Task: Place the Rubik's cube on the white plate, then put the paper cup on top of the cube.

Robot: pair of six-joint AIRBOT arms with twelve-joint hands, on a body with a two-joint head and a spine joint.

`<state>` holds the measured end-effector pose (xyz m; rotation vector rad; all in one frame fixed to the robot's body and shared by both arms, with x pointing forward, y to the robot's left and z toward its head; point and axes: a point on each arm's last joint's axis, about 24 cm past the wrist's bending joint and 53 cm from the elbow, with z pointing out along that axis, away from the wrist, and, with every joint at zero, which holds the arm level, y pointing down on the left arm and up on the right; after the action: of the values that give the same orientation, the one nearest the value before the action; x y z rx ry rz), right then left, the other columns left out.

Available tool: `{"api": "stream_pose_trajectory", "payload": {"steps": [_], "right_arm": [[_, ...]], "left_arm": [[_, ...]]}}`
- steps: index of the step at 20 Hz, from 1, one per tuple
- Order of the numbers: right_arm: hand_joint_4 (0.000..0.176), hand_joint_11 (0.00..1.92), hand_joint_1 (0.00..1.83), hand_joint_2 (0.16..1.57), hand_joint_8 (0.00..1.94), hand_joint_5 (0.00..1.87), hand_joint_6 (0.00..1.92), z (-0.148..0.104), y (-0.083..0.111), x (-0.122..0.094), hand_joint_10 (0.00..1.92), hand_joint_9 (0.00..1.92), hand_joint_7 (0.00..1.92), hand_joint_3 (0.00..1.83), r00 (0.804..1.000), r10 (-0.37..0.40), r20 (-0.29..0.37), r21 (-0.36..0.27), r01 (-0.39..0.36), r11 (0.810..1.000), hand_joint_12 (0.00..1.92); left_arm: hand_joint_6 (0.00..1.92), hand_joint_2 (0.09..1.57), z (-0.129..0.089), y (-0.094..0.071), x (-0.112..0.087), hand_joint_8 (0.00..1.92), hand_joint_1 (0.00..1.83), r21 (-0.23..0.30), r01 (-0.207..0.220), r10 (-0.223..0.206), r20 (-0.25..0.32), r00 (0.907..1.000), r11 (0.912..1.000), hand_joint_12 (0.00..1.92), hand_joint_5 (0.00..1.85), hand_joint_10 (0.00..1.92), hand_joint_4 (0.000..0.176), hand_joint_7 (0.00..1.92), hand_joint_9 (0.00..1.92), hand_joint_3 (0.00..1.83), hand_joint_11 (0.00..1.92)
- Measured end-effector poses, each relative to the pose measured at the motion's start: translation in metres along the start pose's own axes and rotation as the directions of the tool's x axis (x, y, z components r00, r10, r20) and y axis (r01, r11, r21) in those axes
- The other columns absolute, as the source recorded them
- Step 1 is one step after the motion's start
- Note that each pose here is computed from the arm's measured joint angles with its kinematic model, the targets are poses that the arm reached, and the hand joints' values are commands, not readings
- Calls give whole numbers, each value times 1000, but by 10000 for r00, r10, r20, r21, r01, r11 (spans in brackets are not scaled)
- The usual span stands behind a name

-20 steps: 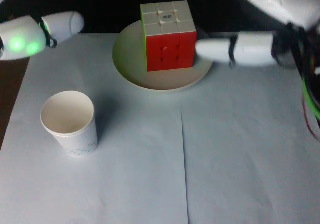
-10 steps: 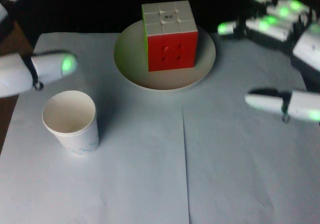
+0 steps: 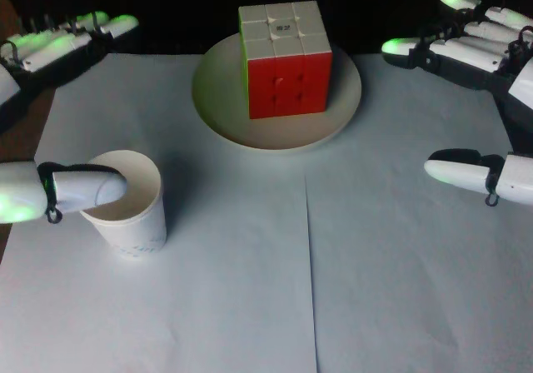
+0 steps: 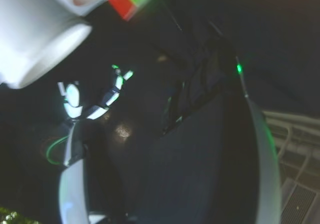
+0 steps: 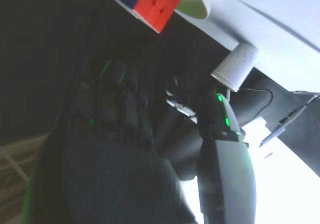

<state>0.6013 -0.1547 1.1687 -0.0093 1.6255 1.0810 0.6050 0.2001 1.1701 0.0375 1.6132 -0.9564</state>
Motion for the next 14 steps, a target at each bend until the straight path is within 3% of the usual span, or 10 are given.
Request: {"api": "stream_pose_trajectory", "payload": {"steps": [1, 2, 4, 7, 8, 10, 11, 12, 13, 14], "right_arm": [[29, 0, 719, 1175, 22, 180, 199, 0, 0, 0, 812, 112, 353, 4, 10000, 4, 4, 5, -4, 10000, 1307], [8, 0, 730, 1179, 27, 171, 216, 0, 0, 0, 857, 100, 364, 3, 10000, 1, 6, 6, -1, 10000, 1367], [0, 0, 728, 1168, 57, 176, 260, 0, 0, 0, 976, 68, 390, 0, 10000, -4, 3, -3, 4, 10000, 1416], [25, 0, 703, 1168, 42, 137, 315, 0, 0, 0, 852, 93, 341, 1, 10000, -3, 1, 7, 3, 10000, 1398], [0, 0, 710, 1161, 46, 134, 333, 0, 0, 0, 891, 61, 351, 0, 10000, -3, 4, 5, 3, 10000, 1432], [0, 0, 742, 1151, 75, 114, 407, 0, 0, 0, 1012, 44, 377, 0, 10000, -3, 4, 5, 3, 10000, 1457], [0, 0, 719, 1156, 77, 91, 431, 0, 0, 0, 948, 72, 359, 0, 10000, 11, 0, 1, -11, 10000, 1402], [2, 0, 732, 1162, 69, 81, 434, 0, 0, 1, 927, 62, 338, 3, 10000, 12, -3, -3, -12, 10000, 1396], [11, 0, 697, 1164, 75, 85, 431, 0, 0, 1, 916, 67, 348, 2, 10000, 19, -5, 12, -19, 10000, 1420], [5, 0, 714, 1167, 65, 81, 428, 0, 0, 0, 905, 34, 325, 3, 10000, 20, 9, 11, -20, 10000, 1427]], "left_arm": [[0, 1001, 0, 1, 8, 0, 493, -32, 24, -24, -260, 9997, 10000, 54, 0, 0, 173, 0, 0, 0, 0], [0, 997, 0, 3, 16, 0, 475, -99, 153, -158, -445, 9989, 9998, 1, 0, 0, 175, 0, 0, 0, 0], [0, 984, 0, 7, 36, 0, 512, -272, 553, -576, -902, 9943, 9981, 0, 0, 0, 176, 0, 0, 0, 0], [0, 976, -1, 12, 55, 0, 667, -517, 701, -769, -1427, 9868, 9962, 48, 0, 0, 114, 1, 0, 0, 59], [0, 1027, -1, 15, 56, 11, 736, -559, 671, -747, -1473, 9863, 9962, 250, 0, 9, 112, 57, 34, 4, 1], [8, 1046, 0, 19, 61, 14, 909, -701, 768, -867, -1521, 9846, 9946, 1048, 72, 37, 86, 193, 200, 1, 0], [21, 1097, 1, 21, 63, 13, 856, -742, 775, -884, -1566, 9837, 9942, 1238, 135, 43, 94, 218, 229, 12, 0], [21, 1144, 1, 22, 65, 10, 823, -809, 812, -932, -1579, 9831, 9934, 1219, 155, 32, 91, 220, 204, 21, 0], [59, 1200, 1, 23, 66, 181, 865, -863, 821, -952, -1611, 9823, 9929, 1433, 215, 710, 90, 246, 41, 0, 0], [160, 1177, 1, 23, 66, 832, 931, -863, 825, -956, -1601, 9825, 9928, 1683, 269, 1243, 99, 116, 7, 0, 0]]}}
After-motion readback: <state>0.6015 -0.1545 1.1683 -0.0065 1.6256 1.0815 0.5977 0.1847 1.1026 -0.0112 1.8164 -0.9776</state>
